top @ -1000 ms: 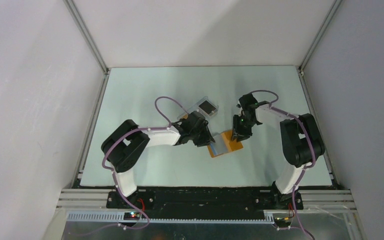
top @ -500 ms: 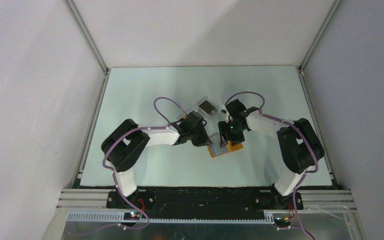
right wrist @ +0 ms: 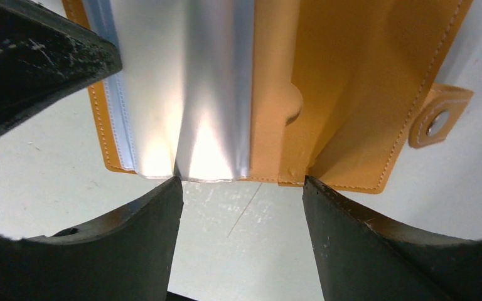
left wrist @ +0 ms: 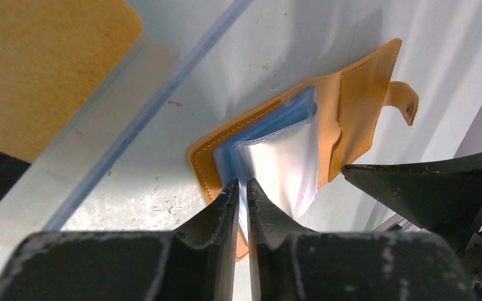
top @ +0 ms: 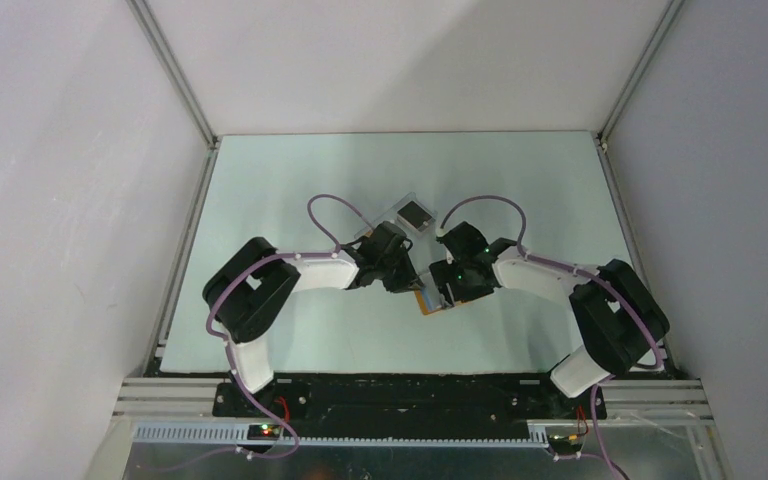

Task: Put the credit cards into the card holder
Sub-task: Open the card holder at the center of the board.

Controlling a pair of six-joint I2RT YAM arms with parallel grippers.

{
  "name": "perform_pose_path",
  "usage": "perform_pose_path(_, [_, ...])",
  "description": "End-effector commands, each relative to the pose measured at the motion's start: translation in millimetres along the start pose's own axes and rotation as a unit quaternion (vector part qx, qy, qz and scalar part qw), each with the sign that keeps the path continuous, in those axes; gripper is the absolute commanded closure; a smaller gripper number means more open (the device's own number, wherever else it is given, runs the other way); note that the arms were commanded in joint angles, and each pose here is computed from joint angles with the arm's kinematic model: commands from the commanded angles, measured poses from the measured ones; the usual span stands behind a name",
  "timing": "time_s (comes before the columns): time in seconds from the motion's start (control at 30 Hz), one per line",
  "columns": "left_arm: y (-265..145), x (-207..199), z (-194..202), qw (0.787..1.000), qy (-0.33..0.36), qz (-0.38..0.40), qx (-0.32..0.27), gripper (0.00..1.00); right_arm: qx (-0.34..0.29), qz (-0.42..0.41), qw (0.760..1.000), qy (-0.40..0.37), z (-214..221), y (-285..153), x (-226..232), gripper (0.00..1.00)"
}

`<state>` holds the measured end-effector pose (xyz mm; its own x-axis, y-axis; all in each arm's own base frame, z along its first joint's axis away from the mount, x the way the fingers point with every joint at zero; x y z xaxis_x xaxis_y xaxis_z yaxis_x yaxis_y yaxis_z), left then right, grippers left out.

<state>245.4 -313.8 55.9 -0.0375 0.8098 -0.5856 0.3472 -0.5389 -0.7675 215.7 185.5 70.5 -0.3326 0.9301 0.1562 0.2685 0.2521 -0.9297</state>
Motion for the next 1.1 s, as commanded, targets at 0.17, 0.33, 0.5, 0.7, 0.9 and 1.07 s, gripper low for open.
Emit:
perform_pose_path(0.17, [13.6, 49.4, 23.0, 0.995, -0.005, -0.093, 0.042, 0.84, -0.042, 0.022, 0.999, -0.01, -2.1, -4.8, -2.0, 0.25])
perform_pose_path(0.33, [14.0, 49.7, 23.5, 0.995, -0.004, -0.093, 0.044, 0.84, -0.031, 0.022, 0.999, -0.011, -2.2, 1.6, -0.4, 0.27])
perform_pose_path(0.5, [14.6, 48.9, 23.7, 0.995, -0.004, -0.092, 0.045, 0.84, -0.033, 0.029, 0.999, -0.008, -2.8, 1.6, -0.7, 0.27])
perform_pose_path(0.7, [13.1, 49.8, 23.8, 0.995, -0.005, -0.093, 0.044, 0.8, -0.041, 0.058, 0.997, 0.026, -8.8, 4.6, -5.5, 0.28])
perform_pose_path(0.9, [13.9, 51.2, 24.9, 0.994, -0.005, -0.095, 0.046, 0.8, -0.04, 0.057, 0.994, 0.085, -28.3, 4.9, -15.5, 0.55])
perform_pose_path(1.07, [14.1, 51.2, 25.2, 0.994, -0.005, -0.095, 0.047, 0.81, -0.035, 0.039, 0.991, 0.122, -35.1, 2.5, -24.3, 0.59])
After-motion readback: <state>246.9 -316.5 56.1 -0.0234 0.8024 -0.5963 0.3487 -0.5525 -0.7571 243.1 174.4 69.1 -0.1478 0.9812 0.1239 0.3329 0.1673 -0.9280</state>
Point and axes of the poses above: each gripper's point midway between its finger pads, its own y axis out along the fingers, its own x axis along the line the jaws close on, z = x × y, the point moved 5 cm from there along -y, back along the fingers, and after that the axes turned 3 degrees about y, right-handed, at the moved point
